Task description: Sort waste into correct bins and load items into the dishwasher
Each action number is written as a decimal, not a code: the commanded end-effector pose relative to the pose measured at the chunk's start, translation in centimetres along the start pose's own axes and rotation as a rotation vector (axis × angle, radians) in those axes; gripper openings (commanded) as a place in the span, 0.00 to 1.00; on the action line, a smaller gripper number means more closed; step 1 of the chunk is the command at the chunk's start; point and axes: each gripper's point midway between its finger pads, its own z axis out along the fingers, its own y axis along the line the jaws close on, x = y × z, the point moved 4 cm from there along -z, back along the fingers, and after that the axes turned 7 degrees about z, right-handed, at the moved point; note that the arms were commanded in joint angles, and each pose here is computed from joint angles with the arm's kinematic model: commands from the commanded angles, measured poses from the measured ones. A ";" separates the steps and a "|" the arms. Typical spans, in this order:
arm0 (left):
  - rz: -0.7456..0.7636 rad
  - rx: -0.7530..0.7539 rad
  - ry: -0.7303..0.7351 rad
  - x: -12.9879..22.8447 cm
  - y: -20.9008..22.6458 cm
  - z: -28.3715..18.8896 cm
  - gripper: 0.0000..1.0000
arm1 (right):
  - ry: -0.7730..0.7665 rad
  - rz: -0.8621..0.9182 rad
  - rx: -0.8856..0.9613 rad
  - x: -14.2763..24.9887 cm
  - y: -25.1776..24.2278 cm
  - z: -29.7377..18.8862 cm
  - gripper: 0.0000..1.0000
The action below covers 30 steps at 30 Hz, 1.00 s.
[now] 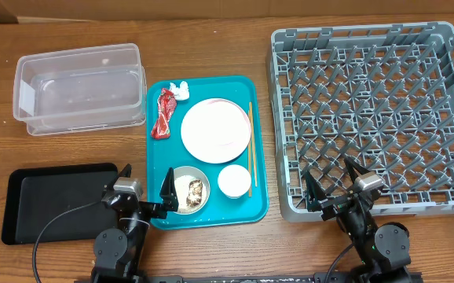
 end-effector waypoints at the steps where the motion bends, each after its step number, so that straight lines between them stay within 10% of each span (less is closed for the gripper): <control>1: 0.007 -0.008 -0.005 0.0 0.1 0.0 1.00 | -0.006 0.004 0.007 0.1 -0.2 0.0 1.00; 30: 0.002 -0.002 -0.004 0.0 0.0 0.0 1.00 | -0.027 -0.029 0.103 -0.1 -1.5 -0.1 1.00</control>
